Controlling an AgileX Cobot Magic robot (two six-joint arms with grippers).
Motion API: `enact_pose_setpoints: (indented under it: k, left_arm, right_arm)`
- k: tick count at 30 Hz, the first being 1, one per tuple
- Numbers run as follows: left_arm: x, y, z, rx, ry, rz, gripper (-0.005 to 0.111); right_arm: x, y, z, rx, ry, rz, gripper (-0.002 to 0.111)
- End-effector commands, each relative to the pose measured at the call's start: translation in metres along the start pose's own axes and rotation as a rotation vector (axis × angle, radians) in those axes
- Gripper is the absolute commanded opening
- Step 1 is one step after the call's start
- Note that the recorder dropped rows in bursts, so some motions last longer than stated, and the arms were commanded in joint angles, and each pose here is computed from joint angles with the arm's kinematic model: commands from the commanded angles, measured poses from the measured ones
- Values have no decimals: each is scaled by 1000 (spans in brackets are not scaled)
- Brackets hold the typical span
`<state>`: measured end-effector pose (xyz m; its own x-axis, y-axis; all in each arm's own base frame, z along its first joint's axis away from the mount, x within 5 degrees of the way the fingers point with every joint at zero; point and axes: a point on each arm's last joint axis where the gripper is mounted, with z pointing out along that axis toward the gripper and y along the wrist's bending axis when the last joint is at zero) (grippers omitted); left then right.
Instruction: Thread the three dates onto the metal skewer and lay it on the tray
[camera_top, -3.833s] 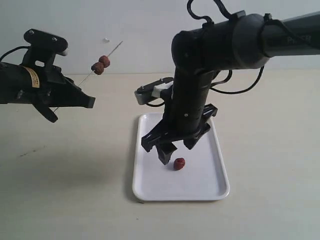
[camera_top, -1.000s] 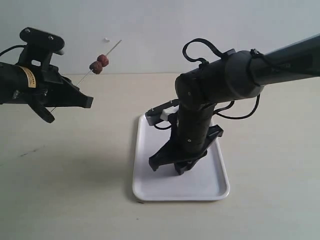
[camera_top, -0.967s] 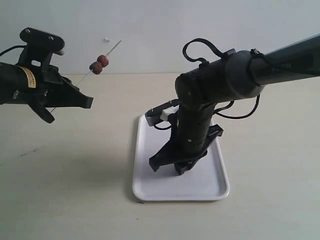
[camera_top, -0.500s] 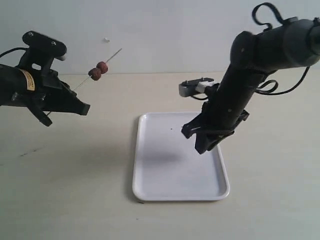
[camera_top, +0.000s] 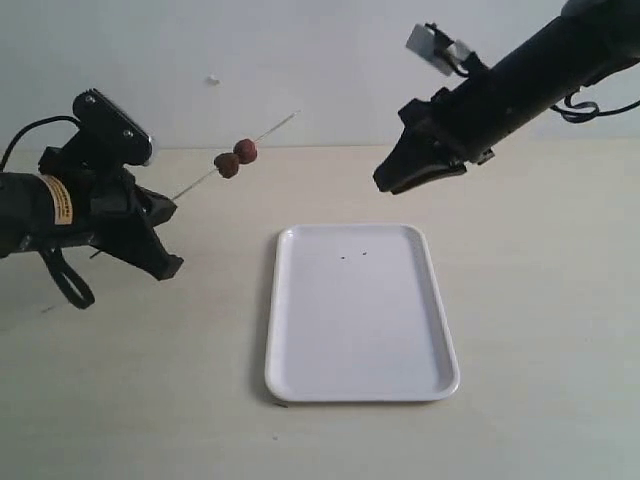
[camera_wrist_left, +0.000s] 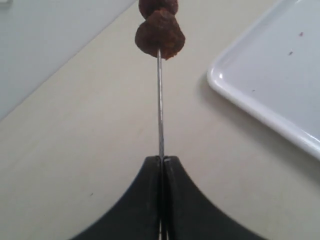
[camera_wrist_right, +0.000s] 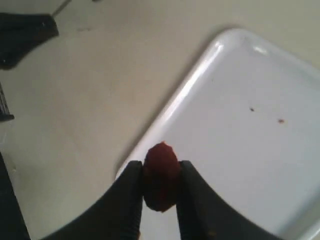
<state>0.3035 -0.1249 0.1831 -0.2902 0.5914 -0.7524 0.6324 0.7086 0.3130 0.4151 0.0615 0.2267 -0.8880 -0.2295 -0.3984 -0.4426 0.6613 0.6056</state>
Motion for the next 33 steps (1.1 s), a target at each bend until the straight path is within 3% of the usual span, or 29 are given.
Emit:
enact_pose_setpoints:
  k: [1,9,15,20,28,33]
  left_arm:
    - [-3,-8,-4,44,-104,92,0]
    - [-6,-9,-4,60,-134,100,0]
    - [-7,-19,-7,130,-215,128,0]
    - [-6,-21,-7,142,-212,145,0]
    - [-5,-21,-7,151,-206,158,0]
    - [-7,-22,-8,157,-227,161,0]
  right_arm:
    - [-15,8,-19,-9,-74,-81,23]
    - [-31,6,-42,-6,-172,-102,23]
    - [-31,-11,-32,-38,-178,-47,23]
    - [-33,-28,-30,-116,-250,35,23]
    - [-28,-51,-33,-128,-284,96,23]
    - [-30,-54,-33,-162,-315,139,23]
